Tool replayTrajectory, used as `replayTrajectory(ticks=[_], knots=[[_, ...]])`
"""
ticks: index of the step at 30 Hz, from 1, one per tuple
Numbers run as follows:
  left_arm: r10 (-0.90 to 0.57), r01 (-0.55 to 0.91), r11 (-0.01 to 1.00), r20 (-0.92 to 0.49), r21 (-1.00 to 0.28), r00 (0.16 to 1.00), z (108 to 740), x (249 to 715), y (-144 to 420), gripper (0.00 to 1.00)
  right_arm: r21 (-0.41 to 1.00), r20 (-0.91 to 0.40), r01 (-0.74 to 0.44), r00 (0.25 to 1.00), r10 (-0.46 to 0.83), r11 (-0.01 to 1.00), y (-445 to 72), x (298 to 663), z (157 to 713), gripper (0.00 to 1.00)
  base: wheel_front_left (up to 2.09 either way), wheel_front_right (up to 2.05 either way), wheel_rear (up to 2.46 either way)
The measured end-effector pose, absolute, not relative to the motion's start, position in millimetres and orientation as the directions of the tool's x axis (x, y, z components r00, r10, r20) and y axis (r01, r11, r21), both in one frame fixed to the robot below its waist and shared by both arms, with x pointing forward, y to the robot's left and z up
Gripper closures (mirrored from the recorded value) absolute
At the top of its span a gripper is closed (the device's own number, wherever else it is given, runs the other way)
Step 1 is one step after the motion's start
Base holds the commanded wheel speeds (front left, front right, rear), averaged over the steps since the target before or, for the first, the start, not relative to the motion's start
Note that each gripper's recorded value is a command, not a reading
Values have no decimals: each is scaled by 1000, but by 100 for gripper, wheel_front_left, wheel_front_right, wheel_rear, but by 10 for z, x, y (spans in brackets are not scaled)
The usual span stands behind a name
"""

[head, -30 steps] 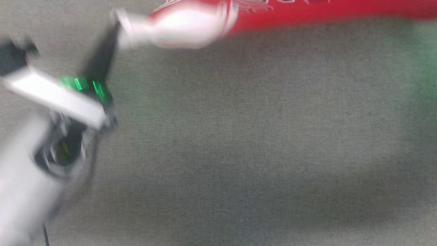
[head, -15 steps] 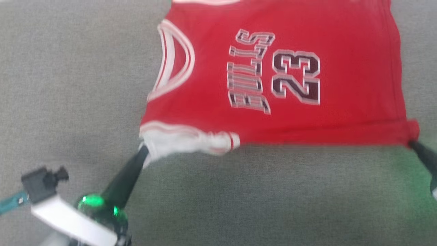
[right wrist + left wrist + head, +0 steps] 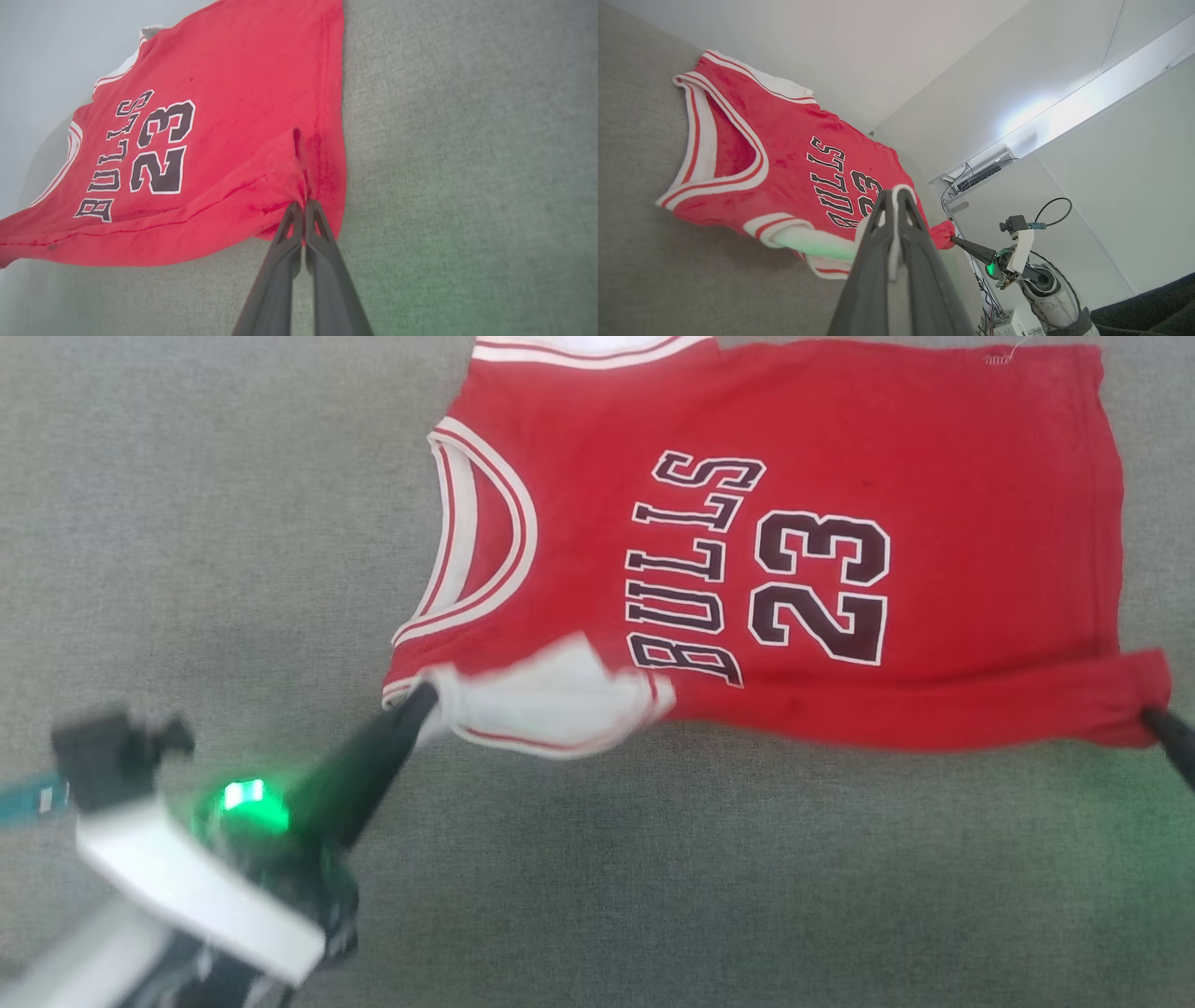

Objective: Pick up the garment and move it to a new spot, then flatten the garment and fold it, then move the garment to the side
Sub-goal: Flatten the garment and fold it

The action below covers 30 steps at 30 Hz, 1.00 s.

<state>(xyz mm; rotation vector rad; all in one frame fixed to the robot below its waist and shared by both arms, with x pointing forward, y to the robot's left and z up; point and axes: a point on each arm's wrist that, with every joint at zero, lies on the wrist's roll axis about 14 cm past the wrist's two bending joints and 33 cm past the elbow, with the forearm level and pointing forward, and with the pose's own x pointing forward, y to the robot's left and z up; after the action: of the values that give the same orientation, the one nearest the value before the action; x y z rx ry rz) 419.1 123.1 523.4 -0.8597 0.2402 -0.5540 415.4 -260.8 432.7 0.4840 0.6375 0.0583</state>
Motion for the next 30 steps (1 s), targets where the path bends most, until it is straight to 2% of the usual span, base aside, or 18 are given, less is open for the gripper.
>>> replayTrajectory(ticks=[7, 14, 20, 26, 27, 28, 29, 30], knots=[[-588, 434, 539, 47, -722, 807, 5350, 4857, 1127, 100, 442, -516, 102, 841, 159, 891, -2718, 4546, 4398, 100, 0, 0, 0], [-523, 349, 616, -35, -706, 852, 4955, 5414, 1237, 100, 444, -537, 117, 828, 160, 888, -2661, 4796, 4168, 100, 0, 0, 0], [-485, 286, 673, -116, -682, 867, 4549, 5623, 1283, 100, 418, -567, 138, 812, 139, 898, -2664, 4855, 3927, 100, 0, 0, 0], [-484, 293, 773, -225, -562, 846, 4142, 5688, 1309, 100, 394, -559, 130, 819, 125, 910, -2665, 4905, 3858, 100, 0, 0, 0], [-484, 296, 778, -228, -554, 845, 4126, 5702, 1303, 100, 389, -556, 129, 823, 121, 912, -2672, 4907, 3862, 93, 0, 0, 0], [-488, 301, 781, -235, -547, 841, 4110, 5700, 1289, 100, 387, -552, 128, 826, 118, 913, -2673, 4905, 3868, 81, 0, 0, 0], [-491, 307, 788, -244, -535, 836, 4099, 5698, 1285, 88, 387, -549, 124, 827, 120, 914, -2664, 4902, 3874, 62, 0, 0, 0], [-492, 312, 794, -250, -521, 834, 4095, 5696, 1288, 55, 385, -544, 122, 831, 119, 915, -2663, 4900, 3891, 29, 0, 0, 0]])
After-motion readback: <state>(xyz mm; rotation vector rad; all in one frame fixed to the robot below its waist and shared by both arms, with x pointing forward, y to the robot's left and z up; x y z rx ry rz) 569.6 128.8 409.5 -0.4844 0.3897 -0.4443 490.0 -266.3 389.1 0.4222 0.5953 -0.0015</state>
